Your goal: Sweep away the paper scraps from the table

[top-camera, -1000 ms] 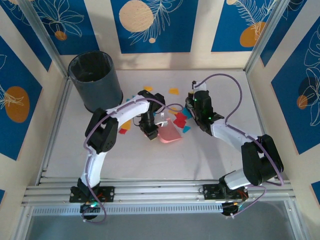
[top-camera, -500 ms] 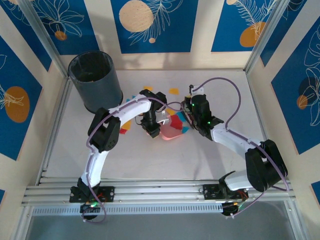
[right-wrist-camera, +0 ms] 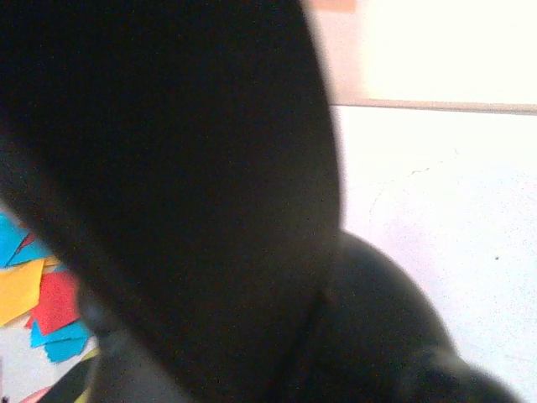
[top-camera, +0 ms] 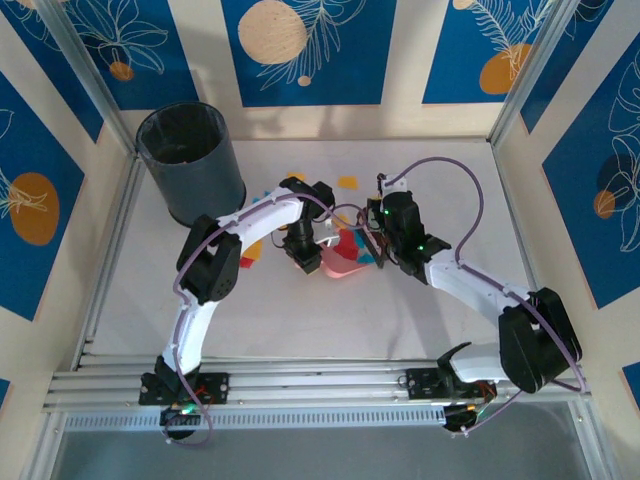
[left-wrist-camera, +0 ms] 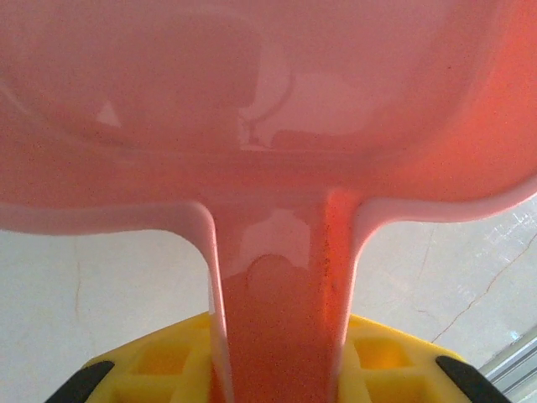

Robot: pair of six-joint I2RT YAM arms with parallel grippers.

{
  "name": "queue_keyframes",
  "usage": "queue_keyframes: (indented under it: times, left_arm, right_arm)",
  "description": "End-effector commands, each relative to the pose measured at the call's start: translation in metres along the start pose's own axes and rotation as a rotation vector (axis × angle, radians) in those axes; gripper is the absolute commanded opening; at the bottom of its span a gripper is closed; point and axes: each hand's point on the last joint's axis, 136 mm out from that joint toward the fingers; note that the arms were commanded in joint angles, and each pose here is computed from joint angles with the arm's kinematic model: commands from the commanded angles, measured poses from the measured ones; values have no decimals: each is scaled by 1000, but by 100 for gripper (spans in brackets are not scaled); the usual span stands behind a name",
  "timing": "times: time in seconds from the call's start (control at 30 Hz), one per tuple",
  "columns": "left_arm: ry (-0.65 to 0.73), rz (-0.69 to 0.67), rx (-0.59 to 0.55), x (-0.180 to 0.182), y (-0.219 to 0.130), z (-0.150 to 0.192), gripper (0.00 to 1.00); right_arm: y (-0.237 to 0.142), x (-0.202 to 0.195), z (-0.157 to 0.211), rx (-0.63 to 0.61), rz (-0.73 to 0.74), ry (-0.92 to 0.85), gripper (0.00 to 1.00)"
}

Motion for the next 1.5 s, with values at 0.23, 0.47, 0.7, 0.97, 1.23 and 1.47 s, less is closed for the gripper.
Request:
queue_keyframes:
  times: [0.23,0.47,0.7,0.97,1.23,1.47]
  left_arm:
    - [23,21,37,-9,2,5,0]
    - [46,43,45,-16,0,15,0]
    - [52,55,46,-20,-2,30,0]
    - [56,60,64,-22,1,43,0]
    - [12,16,64,-12,11,40,0]
    - [-26,-4,60,-5,16,28,0]
  right_arm:
    - [-17,26,-5,2,-129,-7,0]
    - [-28,21,-21,-60,-118,10,0]
    - [-32,-14,-19,-75,59,46,0]
    - [-23,-32,6,-10,122,72,0]
    - [-6,-20,20,46,89,77,0]
    - [4,9,25,78,-13,49,0]
Point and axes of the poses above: each hand's point on the last joint's axis, 136 mm out from that joint toward the fingers, its own y axis out along the fingers, its own x axis along the line the jaws close on, z = x × y, and after that the axes turned 4 degrees about -y, right-handed
